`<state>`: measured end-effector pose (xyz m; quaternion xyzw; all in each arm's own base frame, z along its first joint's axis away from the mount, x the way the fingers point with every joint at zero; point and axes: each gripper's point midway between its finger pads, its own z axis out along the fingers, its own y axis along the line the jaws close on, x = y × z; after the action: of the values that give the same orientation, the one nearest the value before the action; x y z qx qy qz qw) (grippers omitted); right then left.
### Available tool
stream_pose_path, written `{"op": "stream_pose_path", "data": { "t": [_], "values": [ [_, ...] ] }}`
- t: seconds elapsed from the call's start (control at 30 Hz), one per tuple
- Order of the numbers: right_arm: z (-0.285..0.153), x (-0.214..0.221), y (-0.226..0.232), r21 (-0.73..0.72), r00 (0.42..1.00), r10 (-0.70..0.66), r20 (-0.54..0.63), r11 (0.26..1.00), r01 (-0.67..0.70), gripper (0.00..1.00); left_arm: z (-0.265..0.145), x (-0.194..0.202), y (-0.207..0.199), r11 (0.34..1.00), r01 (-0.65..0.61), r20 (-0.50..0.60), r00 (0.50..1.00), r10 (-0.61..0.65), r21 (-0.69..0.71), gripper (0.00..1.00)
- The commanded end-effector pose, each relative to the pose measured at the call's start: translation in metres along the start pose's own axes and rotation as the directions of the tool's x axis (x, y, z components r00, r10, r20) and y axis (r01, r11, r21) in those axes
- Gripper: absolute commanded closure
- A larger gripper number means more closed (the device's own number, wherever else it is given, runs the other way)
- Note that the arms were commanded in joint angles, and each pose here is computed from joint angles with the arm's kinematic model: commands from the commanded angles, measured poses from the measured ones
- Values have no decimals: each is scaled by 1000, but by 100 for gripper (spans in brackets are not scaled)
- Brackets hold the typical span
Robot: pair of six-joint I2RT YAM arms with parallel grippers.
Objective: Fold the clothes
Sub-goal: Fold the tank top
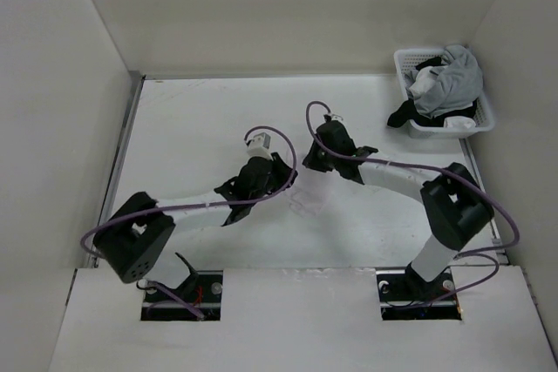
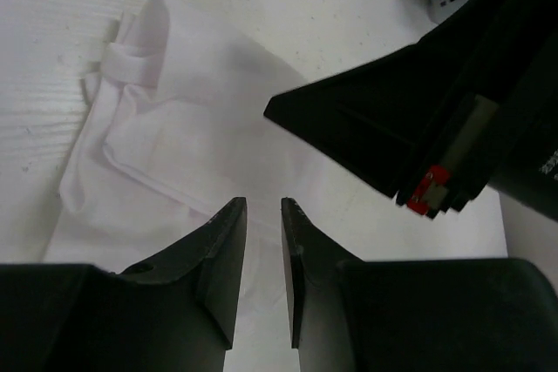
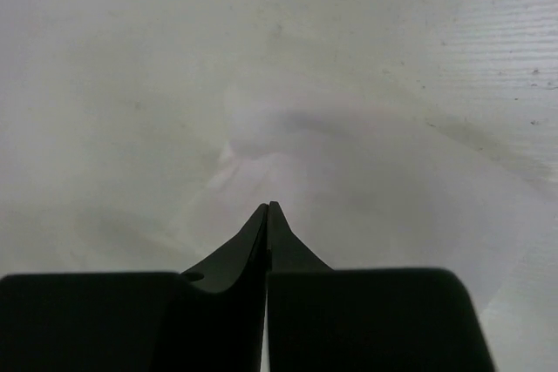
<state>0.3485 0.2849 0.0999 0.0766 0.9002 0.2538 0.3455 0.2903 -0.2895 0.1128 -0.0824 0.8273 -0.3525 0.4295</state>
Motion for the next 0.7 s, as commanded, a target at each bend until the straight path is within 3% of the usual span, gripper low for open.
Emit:
{"op": "stream_pose_path", "data": {
  "t": [0.0, 0.23, 0.43, 0.67],
  "values": [
    [13, -10, 32, -133, 998, -69, -8, 989, 67, 97, 24, -24, -8, 1000, 1, 102, 995, -3, 22, 80],
    [58, -16, 21, -109, 998, -44, -42, 993, 39, 97, 56, 6, 48, 990, 94, 18, 996, -92, -102, 81],
    [79, -26, 11, -116, 999, -9, -34, 993, 5, 97, 38, 22, 74, 982, 129, -2, 991, -130, -136, 81],
    [89, -43, 9, -162, 999, 45, -23, 986, -48, 97, 11, 27, 69, 985, 150, 6, 989, -150, -89, 81]
  ]
}}
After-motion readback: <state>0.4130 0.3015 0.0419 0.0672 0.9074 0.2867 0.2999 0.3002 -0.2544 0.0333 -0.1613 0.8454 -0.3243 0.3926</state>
